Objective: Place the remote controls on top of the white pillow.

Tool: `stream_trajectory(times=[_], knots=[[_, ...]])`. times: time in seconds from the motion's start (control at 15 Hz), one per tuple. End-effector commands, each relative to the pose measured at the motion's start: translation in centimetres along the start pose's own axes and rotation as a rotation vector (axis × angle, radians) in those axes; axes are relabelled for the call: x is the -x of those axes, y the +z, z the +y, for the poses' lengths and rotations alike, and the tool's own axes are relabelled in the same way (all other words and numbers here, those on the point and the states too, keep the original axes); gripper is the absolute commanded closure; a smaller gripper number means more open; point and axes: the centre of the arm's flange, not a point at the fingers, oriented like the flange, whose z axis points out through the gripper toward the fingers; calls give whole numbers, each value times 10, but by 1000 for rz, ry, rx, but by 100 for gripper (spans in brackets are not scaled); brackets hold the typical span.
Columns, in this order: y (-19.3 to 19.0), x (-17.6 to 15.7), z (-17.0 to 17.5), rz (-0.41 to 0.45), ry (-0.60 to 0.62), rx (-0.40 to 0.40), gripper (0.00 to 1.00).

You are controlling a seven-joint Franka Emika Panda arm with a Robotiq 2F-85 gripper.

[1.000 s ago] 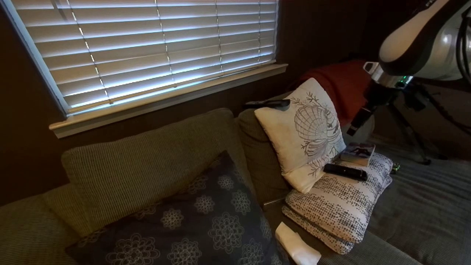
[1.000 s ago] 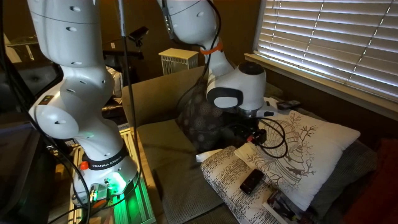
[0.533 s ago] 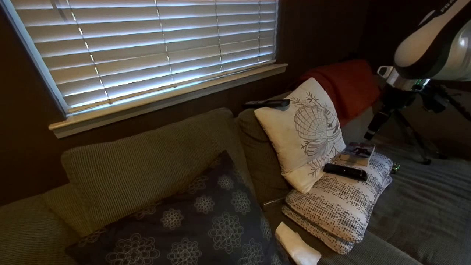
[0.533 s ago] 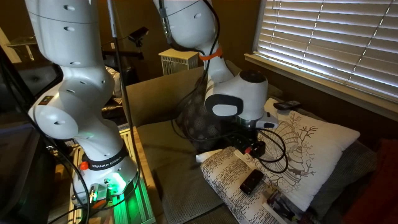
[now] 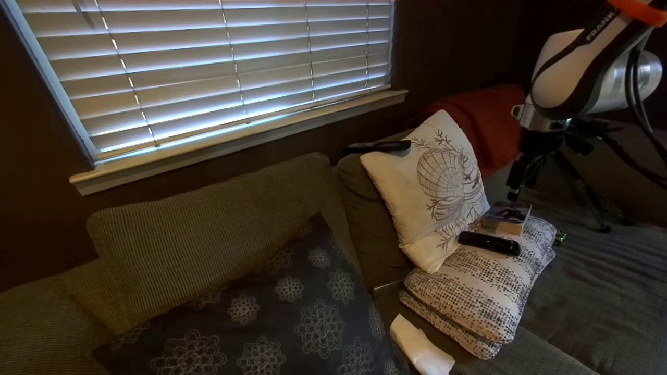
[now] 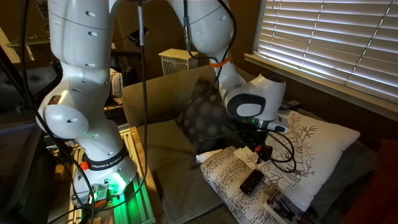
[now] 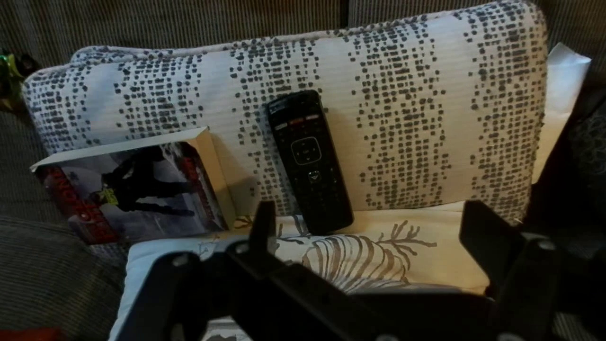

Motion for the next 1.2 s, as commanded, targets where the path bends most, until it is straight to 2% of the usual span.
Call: stream_trajectory(times=[0.0,0.2,0.33,0.53,0.87,0.93,1.0,1.13], knots=[[26,-36,1,-96,34,14,0],[51,-41,8,-154,56,-5,0],[66,-43,19,-158,64,1,0],[88,-42,33,-169,-7,-20,0],[117,-42,39,-141,-62,-20,0],[121,-45,39,-141,-53,-23,0],[108,-33,34,-152,-26,-28,0],[115,-36,34,-151,-29,-28,0]])
